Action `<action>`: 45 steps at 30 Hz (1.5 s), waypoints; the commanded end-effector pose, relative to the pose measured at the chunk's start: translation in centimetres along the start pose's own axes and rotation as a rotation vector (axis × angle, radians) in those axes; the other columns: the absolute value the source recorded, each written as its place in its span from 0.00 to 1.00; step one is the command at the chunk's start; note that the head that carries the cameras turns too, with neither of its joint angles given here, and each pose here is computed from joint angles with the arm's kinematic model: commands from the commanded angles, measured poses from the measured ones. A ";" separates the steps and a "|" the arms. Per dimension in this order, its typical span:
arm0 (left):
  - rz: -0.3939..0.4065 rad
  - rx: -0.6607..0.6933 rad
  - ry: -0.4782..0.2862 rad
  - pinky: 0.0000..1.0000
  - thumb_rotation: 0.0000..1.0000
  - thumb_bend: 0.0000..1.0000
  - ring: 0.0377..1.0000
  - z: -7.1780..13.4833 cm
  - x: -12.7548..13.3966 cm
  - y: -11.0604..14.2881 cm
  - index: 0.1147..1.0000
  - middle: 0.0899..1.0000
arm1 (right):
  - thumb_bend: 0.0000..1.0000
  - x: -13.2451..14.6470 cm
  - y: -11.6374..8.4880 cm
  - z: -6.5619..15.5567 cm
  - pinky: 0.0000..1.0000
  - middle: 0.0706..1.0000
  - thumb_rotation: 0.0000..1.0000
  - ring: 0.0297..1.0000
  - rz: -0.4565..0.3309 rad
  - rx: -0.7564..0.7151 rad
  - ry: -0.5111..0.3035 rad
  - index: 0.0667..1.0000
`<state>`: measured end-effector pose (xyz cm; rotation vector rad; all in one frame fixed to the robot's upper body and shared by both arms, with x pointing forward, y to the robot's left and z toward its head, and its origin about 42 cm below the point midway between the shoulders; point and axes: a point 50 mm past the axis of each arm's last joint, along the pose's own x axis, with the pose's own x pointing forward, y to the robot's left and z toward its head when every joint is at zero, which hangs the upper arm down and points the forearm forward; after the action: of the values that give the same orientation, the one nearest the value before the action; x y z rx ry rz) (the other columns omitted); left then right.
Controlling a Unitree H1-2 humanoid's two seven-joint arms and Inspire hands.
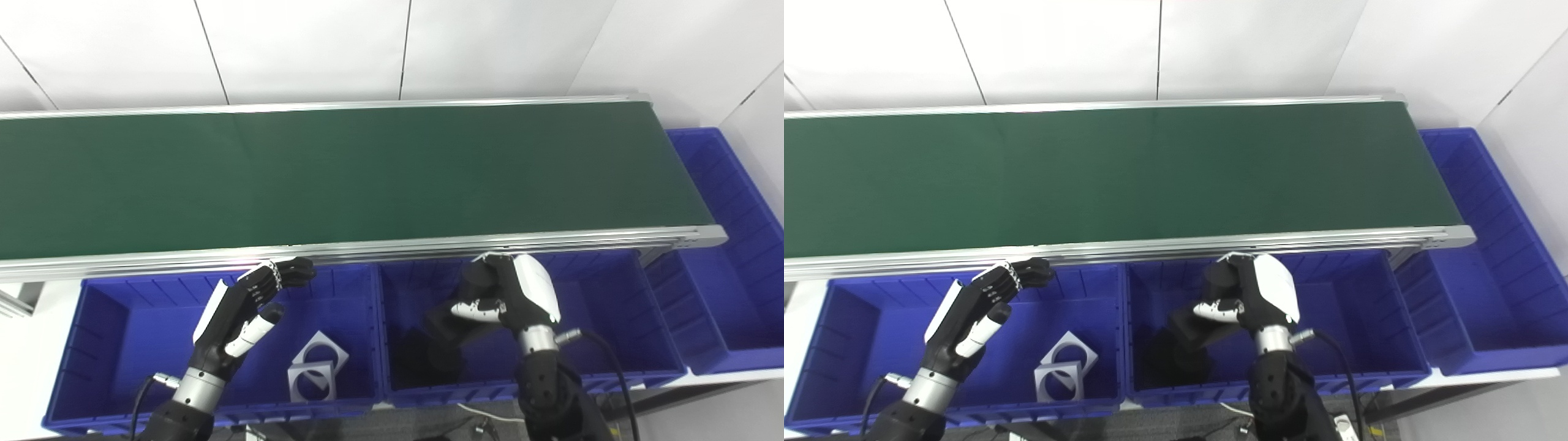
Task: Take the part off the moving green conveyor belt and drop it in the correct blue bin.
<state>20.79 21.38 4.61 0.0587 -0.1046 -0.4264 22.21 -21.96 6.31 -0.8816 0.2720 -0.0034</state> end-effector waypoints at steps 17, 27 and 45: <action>0.024 0.038 -0.020 0.73 0.79 0.66 0.72 0.6 -0.3 0.4 0.66 0.67 | 0.87 -4.5 0.6 1.9 0.94 1.00 0.43 1.00 -0.293 0.128 -0.208 1.00; 0.024 0.043 -0.024 0.73 0.79 0.65 0.71 0.7 -0.4 0.4 0.66 0.67 | 0.87 -5.3 0.9 2.2 0.87 0.98 0.43 0.96 -0.255 0.249 -0.367 1.00; 0.017 0.047 -0.034 0.76 0.57 0.81 0.78 1.0 0.2 -0.7 0.77 0.77 | 0.99 -4.8 0.2 0.6 0.84 0.91 0.42 0.88 0.177 0.616 -0.449 0.96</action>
<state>20.03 21.06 4.40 0.0969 -0.0863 -0.4103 17.38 -20.74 6.59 -0.2517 -0.0239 0.2561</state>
